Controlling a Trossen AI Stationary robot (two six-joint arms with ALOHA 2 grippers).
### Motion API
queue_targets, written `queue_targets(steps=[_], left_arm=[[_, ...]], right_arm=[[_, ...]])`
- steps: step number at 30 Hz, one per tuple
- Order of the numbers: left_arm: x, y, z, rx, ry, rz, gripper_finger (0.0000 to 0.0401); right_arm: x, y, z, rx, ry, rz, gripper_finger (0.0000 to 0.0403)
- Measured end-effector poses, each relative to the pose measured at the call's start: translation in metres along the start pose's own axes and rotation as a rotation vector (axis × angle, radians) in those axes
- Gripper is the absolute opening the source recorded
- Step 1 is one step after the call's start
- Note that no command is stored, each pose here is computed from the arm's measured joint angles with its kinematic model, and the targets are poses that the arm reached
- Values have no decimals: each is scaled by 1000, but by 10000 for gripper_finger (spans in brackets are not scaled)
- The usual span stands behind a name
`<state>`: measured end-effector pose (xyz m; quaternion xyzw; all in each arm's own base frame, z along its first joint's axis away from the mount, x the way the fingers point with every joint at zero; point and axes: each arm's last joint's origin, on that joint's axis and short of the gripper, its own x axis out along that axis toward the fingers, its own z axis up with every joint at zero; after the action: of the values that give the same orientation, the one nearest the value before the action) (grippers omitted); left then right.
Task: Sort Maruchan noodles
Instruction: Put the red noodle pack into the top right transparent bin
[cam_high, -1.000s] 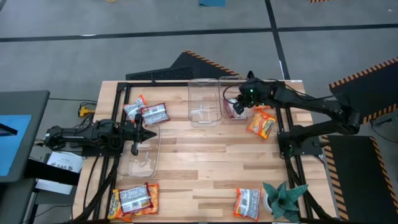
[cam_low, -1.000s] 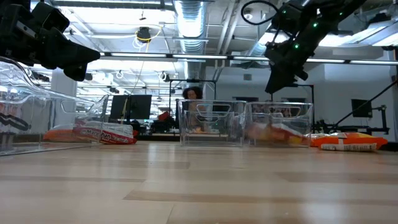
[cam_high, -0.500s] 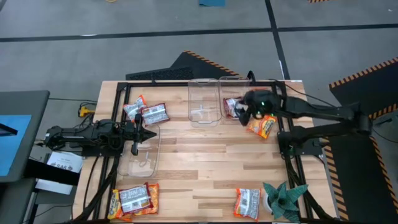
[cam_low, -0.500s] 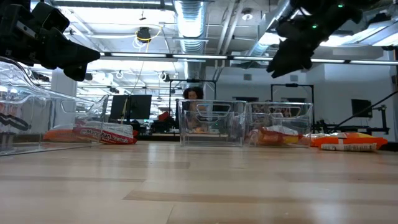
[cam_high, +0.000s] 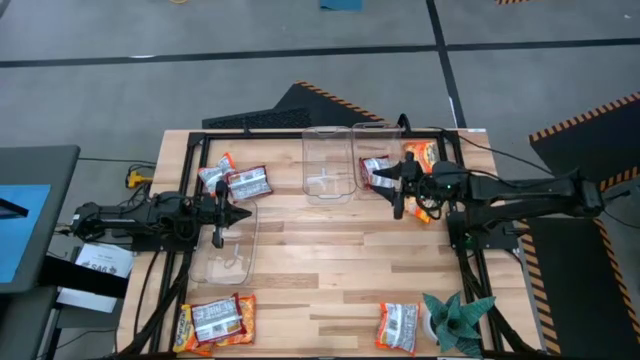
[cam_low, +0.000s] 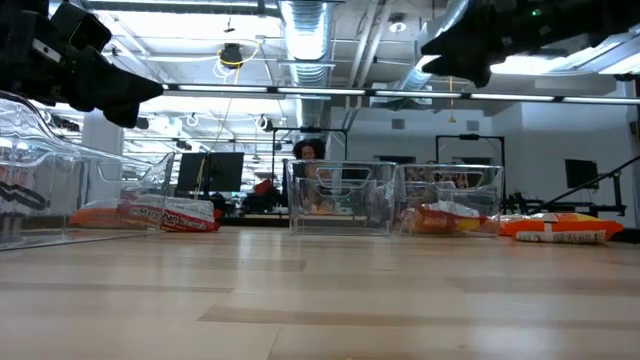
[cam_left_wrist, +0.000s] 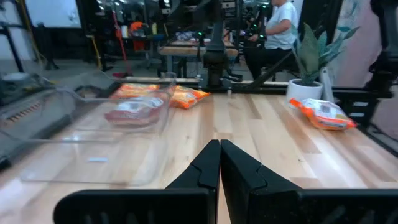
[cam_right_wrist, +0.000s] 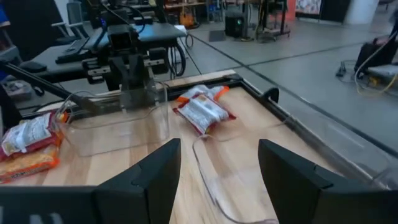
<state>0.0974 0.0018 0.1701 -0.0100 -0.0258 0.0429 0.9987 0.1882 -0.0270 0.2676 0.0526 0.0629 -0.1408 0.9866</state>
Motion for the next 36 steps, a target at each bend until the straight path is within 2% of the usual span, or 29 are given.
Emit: queue_targets(steps=[4,9,11,16,22,27,32,36], left_arm=[[0,0,8,7,-83,-2,0],[-5,1,31,158,-326,44,0],[-5,1,36,177,-337,70,0],[7,8,48,150,-150,327,22],[38,21,48,78,92,553,103],[62,44,35,-38,319,740,165],[75,72,26,-141,485,803,192],[85,101,43,-264,581,750,194]], right_arm=[[0,2,0,-7,-4,10,239],[0,2,1,-5,-9,10,239],[0,1,1,-4,-16,8,239],[2,1,0,-4,-8,5,239],[12,2,-7,-9,23,2,239],[20,3,-14,-16,68,-3,239],[23,3,-17,-17,87,-5,239],[23,3,-17,-16,82,-5,239]])
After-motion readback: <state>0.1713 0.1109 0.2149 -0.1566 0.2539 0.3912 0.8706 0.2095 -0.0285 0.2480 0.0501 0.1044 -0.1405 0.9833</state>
